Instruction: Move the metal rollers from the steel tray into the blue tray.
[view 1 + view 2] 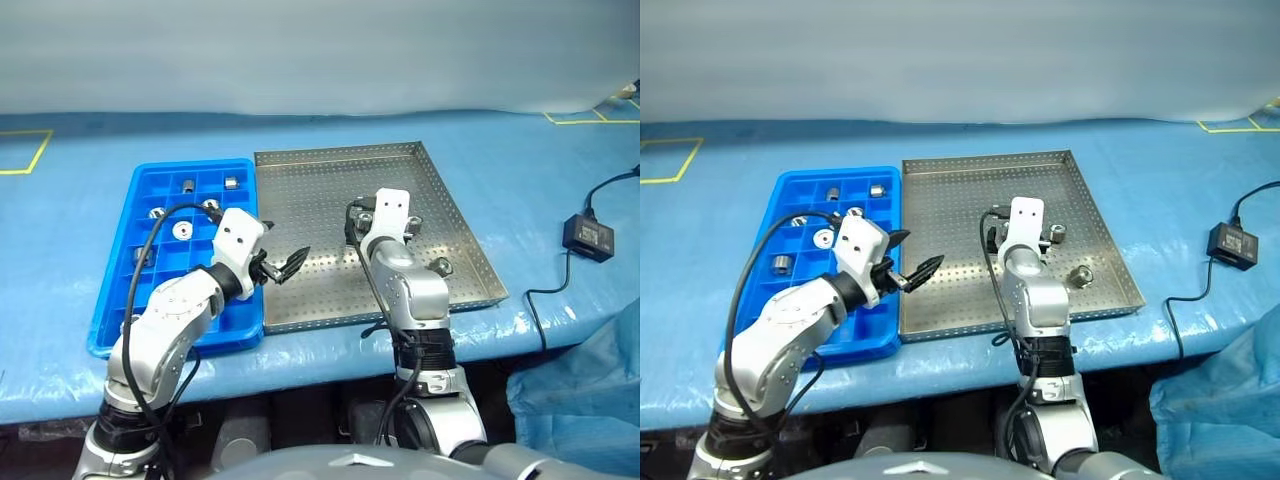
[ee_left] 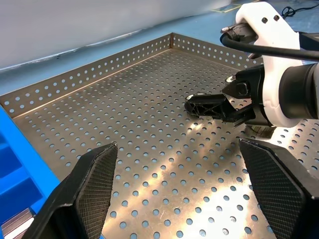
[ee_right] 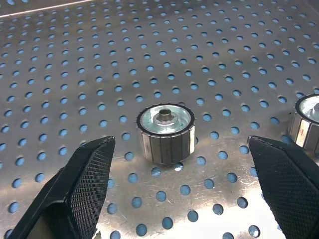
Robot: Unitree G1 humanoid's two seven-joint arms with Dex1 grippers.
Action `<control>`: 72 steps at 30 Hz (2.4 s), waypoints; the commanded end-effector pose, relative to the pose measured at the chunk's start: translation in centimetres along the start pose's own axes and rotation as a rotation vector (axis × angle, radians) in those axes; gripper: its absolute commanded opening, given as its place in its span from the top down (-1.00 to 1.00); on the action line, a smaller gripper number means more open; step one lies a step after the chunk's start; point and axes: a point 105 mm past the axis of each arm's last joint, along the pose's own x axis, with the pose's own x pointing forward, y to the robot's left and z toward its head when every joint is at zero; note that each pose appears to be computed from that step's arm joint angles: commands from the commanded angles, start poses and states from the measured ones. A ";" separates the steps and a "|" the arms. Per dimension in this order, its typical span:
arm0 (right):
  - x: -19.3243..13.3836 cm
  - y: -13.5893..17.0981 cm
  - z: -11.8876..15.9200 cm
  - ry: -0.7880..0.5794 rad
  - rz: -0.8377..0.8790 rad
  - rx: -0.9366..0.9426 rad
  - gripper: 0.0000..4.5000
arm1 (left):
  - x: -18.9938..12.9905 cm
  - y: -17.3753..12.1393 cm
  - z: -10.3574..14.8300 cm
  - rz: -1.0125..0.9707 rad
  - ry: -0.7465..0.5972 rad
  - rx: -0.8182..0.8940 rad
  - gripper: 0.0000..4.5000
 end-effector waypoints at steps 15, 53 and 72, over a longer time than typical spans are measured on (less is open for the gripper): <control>3.1 1.4 1.6 -0.013 -0.002 0.048 -0.42 | -0.5 0.5 0.8 0.053 -0.043 0.024 -0.89; -12.2 20.4 3.8 -0.249 1.344 -0.390 0.23 | -10.7 4.1 -0.8 0.496 0.080 0.074 -0.89; -10.0 24.4 1.2 -0.172 1.382 -0.440 0.23 | -10.7 3.2 -2.0 0.512 0.119 0.028 -0.89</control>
